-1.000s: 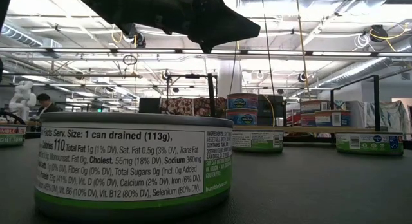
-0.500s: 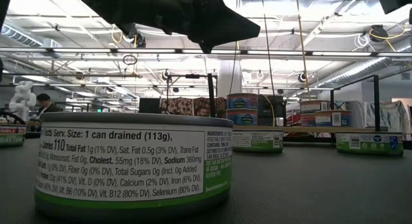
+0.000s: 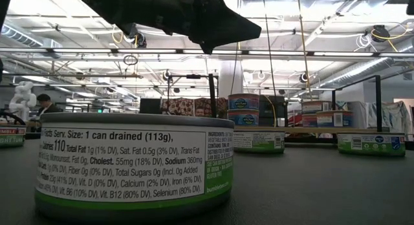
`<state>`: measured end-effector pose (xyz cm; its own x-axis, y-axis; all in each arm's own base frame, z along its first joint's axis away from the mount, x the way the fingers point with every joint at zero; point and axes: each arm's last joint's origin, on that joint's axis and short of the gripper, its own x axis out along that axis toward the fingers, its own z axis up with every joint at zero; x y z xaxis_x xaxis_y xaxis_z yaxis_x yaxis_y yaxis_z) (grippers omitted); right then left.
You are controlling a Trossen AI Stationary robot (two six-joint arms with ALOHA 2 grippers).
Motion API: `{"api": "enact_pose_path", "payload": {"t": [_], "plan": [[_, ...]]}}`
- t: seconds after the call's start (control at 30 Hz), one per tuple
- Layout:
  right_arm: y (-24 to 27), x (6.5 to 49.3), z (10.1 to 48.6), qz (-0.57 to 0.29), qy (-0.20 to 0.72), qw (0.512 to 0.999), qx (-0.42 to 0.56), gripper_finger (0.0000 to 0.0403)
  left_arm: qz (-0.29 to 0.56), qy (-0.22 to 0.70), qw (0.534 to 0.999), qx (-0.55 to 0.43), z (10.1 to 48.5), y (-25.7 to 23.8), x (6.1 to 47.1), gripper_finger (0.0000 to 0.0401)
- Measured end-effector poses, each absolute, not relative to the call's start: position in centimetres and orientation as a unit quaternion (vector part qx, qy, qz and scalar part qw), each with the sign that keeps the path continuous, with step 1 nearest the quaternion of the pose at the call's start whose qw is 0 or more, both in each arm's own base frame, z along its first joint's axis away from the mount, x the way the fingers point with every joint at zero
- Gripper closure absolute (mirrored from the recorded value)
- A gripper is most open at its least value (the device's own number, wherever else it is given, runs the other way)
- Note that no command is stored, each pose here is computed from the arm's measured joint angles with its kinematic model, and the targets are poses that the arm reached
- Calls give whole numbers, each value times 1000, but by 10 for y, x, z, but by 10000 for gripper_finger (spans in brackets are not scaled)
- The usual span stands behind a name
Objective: Stack canned seafood by type on shelf
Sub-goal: Stack the blue-pink tuna can on top of the bottom right blue-pink tuna cans on the shelf
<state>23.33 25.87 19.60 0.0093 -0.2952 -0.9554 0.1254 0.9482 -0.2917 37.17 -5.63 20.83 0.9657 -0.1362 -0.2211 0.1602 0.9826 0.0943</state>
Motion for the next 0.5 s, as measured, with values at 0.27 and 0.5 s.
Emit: {"api": "enact_pose_path", "payload": {"t": [0.27, 0.5], "plan": [[274, 211, 192, -114, 663, 726, -142, 217, -75, 109, 990, 56, 208, -56, 372, 359], [279, 192, 178, -119, 664, 723, -151, 236, -75, 114, 989, 56, 207, -56, 371, 359]]}}
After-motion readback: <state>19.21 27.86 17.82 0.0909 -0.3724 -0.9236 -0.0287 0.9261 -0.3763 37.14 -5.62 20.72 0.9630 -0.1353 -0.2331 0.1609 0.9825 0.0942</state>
